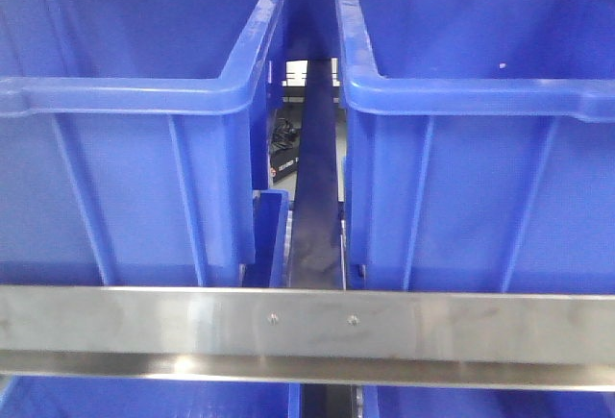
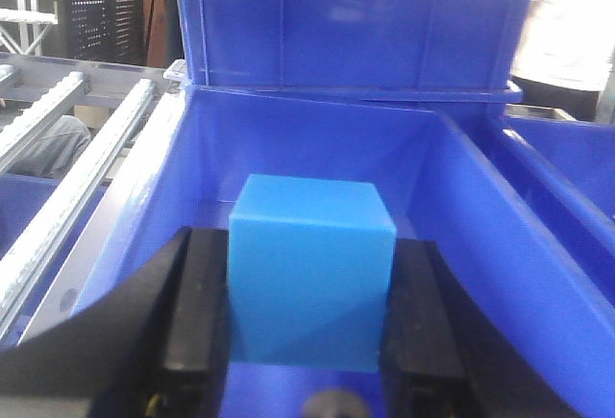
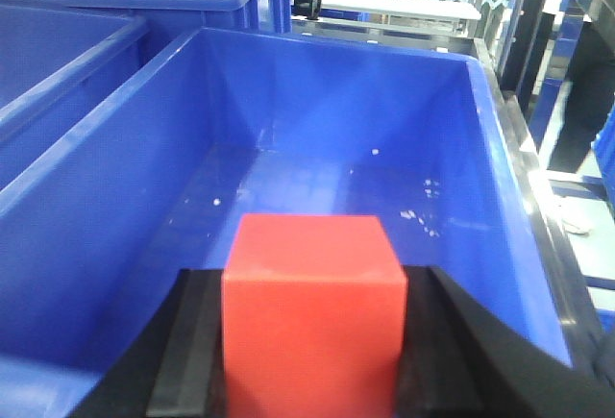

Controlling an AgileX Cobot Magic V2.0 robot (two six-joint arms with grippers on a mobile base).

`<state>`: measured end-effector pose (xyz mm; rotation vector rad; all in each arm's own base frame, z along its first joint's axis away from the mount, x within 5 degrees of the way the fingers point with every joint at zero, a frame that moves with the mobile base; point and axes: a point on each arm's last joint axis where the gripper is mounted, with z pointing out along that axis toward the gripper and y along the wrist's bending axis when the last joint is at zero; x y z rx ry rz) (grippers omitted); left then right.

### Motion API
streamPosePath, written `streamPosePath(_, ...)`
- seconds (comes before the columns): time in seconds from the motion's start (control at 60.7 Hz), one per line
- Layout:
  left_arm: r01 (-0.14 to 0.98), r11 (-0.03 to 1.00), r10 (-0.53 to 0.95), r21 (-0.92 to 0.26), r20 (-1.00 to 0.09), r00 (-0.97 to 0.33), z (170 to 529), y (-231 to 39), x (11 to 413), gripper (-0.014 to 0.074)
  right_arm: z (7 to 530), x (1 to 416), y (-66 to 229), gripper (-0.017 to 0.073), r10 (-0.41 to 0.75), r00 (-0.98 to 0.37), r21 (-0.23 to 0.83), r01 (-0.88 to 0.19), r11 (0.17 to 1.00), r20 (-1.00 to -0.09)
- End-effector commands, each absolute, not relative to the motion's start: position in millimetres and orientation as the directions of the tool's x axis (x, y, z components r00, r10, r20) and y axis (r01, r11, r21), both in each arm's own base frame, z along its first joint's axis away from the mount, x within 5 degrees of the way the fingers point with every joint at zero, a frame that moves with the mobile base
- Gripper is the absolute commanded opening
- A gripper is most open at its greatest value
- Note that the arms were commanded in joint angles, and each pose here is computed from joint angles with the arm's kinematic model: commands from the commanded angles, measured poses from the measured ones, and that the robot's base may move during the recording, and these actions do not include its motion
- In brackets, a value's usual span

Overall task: Sort and place red and blue blocks on shelf
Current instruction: 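Lower both held cubes into the blue bins on the shelf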

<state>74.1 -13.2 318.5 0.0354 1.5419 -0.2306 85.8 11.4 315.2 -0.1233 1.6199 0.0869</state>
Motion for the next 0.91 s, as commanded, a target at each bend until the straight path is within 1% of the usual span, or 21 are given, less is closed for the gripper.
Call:
streamPosePath(0.0, 0.163, 0.978, -0.152, -0.131, -0.981, 0.124, 336.1, -11.0, 72.7, 0.0124, 332.3, 84.8, 10.7, 0.0109, -0.022, 0.065, -0.029, -0.124, 0.992, -0.998)
streamPosePath(0.774, 0.163, 0.978, -0.152, -0.131, -0.981, 0.124, 336.1, -11.0, 72.7, 0.0124, 332.6, 84.8, 10.7, 0.0109, -0.021, 0.069, -0.029, -0.124, 0.992, -0.997)
streamPosePath(0.889, 0.161, 0.978, -0.155, -0.131, -0.978, 0.143, 337.8, -10.5, 72.5, 0.0124, 332.6, 84.8, 10.7, 0.0109, -0.021, 0.069, -0.029, -0.124, 0.992, -0.997)
